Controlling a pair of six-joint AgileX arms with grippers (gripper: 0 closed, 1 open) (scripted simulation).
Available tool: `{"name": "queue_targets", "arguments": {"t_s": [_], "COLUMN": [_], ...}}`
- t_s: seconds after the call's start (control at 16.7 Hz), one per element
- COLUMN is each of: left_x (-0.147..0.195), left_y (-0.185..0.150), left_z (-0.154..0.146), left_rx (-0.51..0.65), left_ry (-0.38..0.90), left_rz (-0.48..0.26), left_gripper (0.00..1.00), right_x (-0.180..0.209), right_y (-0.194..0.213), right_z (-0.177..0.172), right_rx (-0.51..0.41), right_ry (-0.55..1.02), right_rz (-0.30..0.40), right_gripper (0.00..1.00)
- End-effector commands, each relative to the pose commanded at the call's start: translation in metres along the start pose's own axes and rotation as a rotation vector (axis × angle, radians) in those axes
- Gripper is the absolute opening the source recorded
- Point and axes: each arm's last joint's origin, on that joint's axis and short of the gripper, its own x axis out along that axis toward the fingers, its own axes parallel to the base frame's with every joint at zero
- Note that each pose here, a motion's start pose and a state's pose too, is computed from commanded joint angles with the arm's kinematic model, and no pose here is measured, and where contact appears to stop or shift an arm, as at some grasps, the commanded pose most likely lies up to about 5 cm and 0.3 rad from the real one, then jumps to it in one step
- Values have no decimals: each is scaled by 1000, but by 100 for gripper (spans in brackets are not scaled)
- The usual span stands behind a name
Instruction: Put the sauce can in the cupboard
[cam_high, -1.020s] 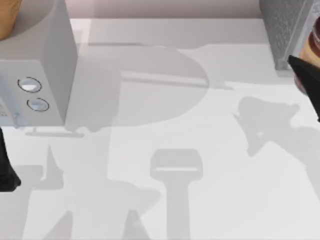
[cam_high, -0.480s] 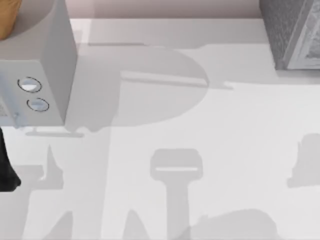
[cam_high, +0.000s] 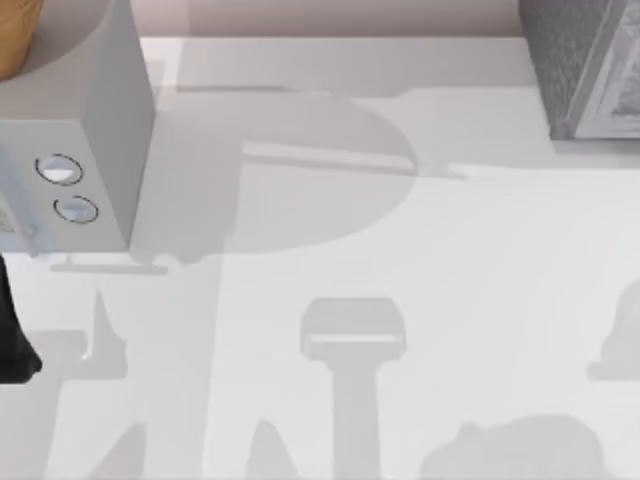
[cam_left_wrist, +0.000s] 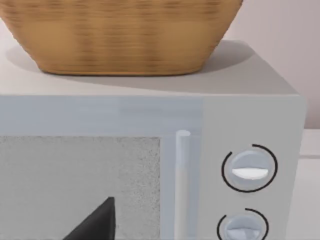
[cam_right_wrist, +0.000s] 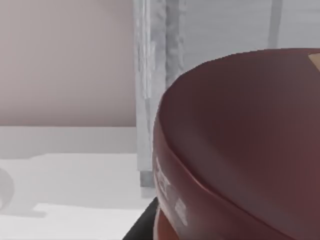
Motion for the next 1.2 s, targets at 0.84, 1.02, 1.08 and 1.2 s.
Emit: {"name": "queue_targets", "arguments": {"t_s": [0.84, 1.02, 1.08, 1.2], "left_x": [0, 0, 0, 0], "left_y": [0, 0, 0, 0], "left_z": [0, 0, 0, 0], "left_rx": [0, 0, 0, 0], "left_ry": [0, 0, 0, 0], "left_rz": [0, 0, 0, 0], "left_gripper": [100, 100, 100, 100], "right_x": [34, 62, 72, 90], "right_y": [12, 19, 21, 27], "right_z": [199, 260, 278, 310], "right_rx": [36, 31, 28, 22], "right_ry": [42, 42, 38, 27], "right_rz": [-4, -14, -16, -17], "right_gripper": [0, 0, 0, 0]}}
